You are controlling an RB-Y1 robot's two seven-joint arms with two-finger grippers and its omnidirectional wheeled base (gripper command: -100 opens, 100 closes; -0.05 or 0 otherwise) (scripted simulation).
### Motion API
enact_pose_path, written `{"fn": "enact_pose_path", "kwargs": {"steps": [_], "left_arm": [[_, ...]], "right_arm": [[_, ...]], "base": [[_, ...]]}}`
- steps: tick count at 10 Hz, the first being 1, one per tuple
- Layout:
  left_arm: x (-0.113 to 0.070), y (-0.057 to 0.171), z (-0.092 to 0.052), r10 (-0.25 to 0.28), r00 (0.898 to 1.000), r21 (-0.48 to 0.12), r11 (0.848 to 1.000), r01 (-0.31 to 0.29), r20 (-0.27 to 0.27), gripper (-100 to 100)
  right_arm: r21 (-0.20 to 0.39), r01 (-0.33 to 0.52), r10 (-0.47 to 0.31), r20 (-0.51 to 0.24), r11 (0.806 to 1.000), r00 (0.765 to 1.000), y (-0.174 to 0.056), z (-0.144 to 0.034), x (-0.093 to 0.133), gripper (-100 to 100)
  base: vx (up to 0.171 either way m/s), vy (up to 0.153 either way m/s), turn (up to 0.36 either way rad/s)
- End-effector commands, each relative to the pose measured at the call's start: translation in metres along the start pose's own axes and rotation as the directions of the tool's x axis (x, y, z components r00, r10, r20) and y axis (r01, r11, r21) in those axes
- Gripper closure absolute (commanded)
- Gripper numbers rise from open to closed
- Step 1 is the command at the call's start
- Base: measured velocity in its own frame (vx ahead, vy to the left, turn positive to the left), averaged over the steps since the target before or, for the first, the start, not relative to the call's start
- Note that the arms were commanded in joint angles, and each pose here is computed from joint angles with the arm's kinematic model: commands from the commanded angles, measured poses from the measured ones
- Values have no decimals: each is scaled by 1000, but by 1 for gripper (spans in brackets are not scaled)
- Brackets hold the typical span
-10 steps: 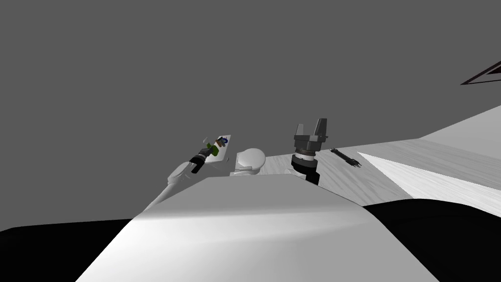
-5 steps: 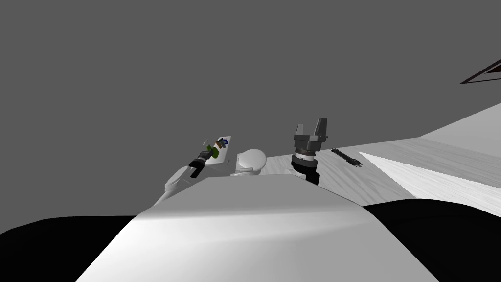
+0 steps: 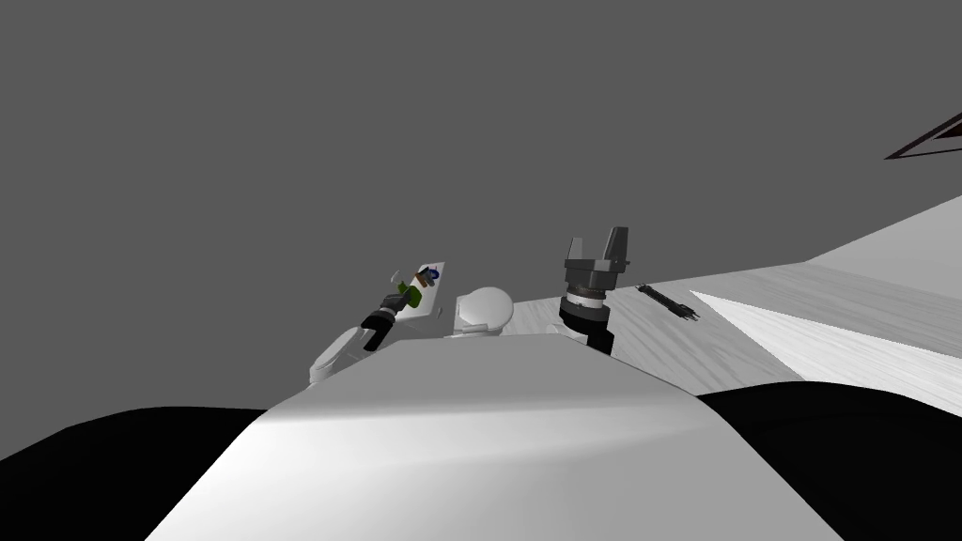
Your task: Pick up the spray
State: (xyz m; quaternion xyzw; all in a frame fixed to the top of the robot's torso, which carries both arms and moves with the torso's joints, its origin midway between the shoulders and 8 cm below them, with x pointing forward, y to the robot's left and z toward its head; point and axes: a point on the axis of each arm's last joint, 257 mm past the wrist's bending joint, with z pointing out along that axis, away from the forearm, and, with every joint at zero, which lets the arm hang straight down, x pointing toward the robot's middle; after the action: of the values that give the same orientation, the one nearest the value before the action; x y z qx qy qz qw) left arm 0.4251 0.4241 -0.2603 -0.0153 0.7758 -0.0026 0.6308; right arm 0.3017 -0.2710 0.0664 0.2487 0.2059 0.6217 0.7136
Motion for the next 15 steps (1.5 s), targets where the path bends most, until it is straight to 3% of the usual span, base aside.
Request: {"fn": "enact_pose_path", "kwargs": {"steps": [1,3,5,6,8,10,11,13,15], "left_arm": [[7,2,-13,-22,1000,-41,999,21,-11,100],[11,-6,-29,-12,1000,-30,999,11,-23,100],[-4,-19,-29,-12,1000,-4,1000,12,6,100],[11,-13,-44,-31,999,-50,998,29,-24,100],[12,-18,-58,-26,999,-50,998,24,-36,100],[-5,-32,-58,-27,1000,-22,999,27,-3,100],[8,-25,-72,-39,999,-74,997,36,-38,100],[9,-31,-86,-41,998,-70,997,38,-50,100],[-10,-45,-86,-43,999,-43,998,42,-15,100]], "right_arm": [[0,0,0,0,1000,1000,0,0,0,0],[0,0,0,0,1000,1000,0,0,0,0],[0,0,0,0,1000,1000,0,0,0,0],[0,0,0,0,1000,1000,0,0,0,0],[0,0,0,0,1000,1000,0,0,0,0],[0,0,0,0,1000,1000,0,0,0,0],[0,0,0,0,1000,1000,0,0,0,0],[0,0,0,0,1000,1000,0,0,0,0],[0,0,0,0,1000,1000,0,0,0,0]], "base": [[72,60,-61],[59,64,-23],[-1,2,14],[71,58,-72],[58,60,-16],[-4,6,10],[54,49,-67],[60,65,-16],[6,4,6]]}}
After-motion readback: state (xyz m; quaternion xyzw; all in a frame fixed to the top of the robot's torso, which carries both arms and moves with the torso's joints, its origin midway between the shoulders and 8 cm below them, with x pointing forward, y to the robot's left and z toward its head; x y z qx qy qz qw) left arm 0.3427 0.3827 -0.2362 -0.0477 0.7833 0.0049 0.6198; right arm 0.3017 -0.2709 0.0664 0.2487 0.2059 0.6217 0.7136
